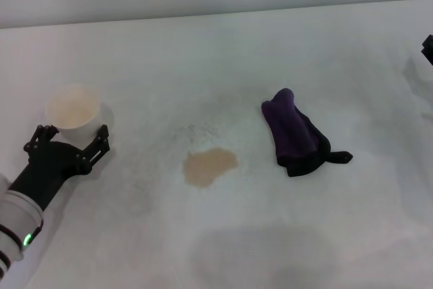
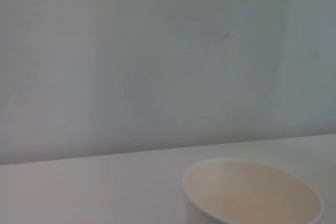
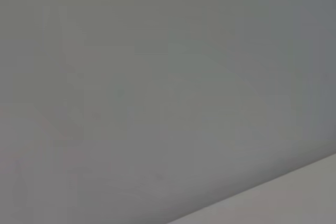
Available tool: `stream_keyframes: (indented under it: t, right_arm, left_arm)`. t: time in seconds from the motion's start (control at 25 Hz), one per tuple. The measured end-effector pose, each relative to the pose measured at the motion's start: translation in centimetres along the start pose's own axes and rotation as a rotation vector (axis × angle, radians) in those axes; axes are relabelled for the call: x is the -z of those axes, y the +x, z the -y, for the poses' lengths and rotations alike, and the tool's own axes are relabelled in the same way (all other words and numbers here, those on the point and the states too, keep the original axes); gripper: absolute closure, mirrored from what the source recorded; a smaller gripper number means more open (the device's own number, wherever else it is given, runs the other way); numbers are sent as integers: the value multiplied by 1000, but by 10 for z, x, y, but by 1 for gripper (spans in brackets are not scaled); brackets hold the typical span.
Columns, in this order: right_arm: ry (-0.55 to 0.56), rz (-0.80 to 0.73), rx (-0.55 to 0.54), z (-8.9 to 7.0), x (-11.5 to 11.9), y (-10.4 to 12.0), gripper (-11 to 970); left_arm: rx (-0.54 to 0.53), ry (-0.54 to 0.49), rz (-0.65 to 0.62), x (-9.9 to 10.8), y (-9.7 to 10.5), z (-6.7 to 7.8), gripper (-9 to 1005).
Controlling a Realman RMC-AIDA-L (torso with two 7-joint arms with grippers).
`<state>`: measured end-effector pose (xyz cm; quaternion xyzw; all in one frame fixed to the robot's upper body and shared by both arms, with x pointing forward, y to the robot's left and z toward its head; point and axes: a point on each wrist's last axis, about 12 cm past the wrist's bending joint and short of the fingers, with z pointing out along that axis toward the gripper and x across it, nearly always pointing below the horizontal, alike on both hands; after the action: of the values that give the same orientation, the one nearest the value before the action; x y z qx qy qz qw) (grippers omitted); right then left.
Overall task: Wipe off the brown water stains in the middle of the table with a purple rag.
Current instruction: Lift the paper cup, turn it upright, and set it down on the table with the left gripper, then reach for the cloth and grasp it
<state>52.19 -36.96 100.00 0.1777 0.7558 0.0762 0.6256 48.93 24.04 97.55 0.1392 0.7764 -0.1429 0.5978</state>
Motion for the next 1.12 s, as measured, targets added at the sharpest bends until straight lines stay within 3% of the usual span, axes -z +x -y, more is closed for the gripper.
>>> stream_keyframes:
  t: [0.08,0.4,0.84,0.96,1.04,1.08,1.12]
  right_arm:
    - [3,0,1,1,1,0,117]
    - [9,5,4,5,2,-1,118]
    - [-26,30,-7,0,4,-2,118]
    - [-136,26,-13,-8,6,-5,118]
    - [-255,16,29,-18,5,-10,118]
    - [-374,-7,90,-32,0,-15,118]
    - [-374,-7,90,-32,0,-15,118]
  left_arm:
    - [11,0,2,2,2,2,104]
    - [59,-7,17,16,9,9,104]
    - [127,-67,76,58,25,13,104]
    - [149,-98,104,77,31,15,104]
    - [160,-122,119,86,33,14,104]
    - [160,-122,119,86,33,14,104]
    - [171,-157,137,93,33,11,104]
